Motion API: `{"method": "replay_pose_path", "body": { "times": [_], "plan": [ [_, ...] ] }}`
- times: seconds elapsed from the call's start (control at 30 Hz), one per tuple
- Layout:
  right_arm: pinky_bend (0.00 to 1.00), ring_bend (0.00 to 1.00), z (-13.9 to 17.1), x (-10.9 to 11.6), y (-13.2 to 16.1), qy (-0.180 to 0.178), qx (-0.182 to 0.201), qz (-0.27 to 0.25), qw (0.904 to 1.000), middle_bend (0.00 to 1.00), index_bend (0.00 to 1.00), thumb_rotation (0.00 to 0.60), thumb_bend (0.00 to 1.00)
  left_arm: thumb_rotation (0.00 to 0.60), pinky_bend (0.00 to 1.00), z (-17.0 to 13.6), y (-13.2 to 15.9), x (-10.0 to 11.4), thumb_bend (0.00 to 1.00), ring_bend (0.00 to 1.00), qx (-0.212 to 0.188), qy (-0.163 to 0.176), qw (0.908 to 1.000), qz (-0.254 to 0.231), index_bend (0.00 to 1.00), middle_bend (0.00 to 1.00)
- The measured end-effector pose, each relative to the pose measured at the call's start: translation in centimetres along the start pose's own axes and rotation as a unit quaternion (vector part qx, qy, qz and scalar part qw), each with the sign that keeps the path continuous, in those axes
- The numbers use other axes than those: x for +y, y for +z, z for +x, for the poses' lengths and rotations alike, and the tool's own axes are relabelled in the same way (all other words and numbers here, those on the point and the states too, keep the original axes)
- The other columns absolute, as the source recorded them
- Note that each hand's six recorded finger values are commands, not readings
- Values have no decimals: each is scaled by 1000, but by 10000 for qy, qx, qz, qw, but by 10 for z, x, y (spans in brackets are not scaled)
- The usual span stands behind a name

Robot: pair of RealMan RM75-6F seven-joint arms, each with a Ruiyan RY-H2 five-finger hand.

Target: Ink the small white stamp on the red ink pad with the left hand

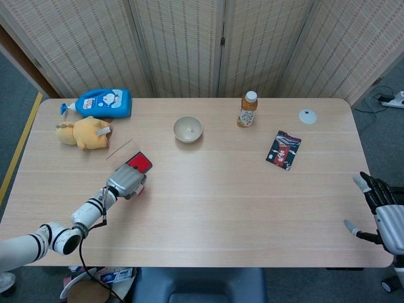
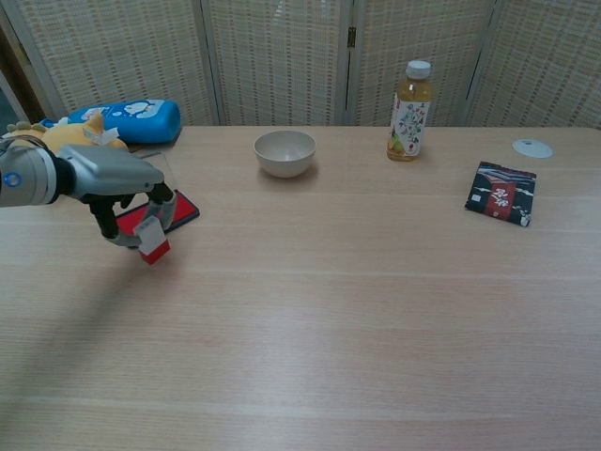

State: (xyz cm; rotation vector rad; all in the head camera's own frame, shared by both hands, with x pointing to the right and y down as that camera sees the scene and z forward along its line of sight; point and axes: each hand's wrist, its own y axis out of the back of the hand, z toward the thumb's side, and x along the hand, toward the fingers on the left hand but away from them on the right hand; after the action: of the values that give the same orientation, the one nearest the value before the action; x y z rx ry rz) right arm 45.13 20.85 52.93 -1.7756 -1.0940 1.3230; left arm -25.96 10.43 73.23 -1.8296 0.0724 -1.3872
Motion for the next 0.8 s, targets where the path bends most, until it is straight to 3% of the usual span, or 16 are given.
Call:
{"method": "replay_pose_path", "body": {
  "times": [0.8],
  "plan": [
    [0,0,0,-2,1,2,0,31,10000,0,0,600,212,600,420,7,-6,-12,328,277,-21,-132,9998,-113,534,454]
  ]
}}
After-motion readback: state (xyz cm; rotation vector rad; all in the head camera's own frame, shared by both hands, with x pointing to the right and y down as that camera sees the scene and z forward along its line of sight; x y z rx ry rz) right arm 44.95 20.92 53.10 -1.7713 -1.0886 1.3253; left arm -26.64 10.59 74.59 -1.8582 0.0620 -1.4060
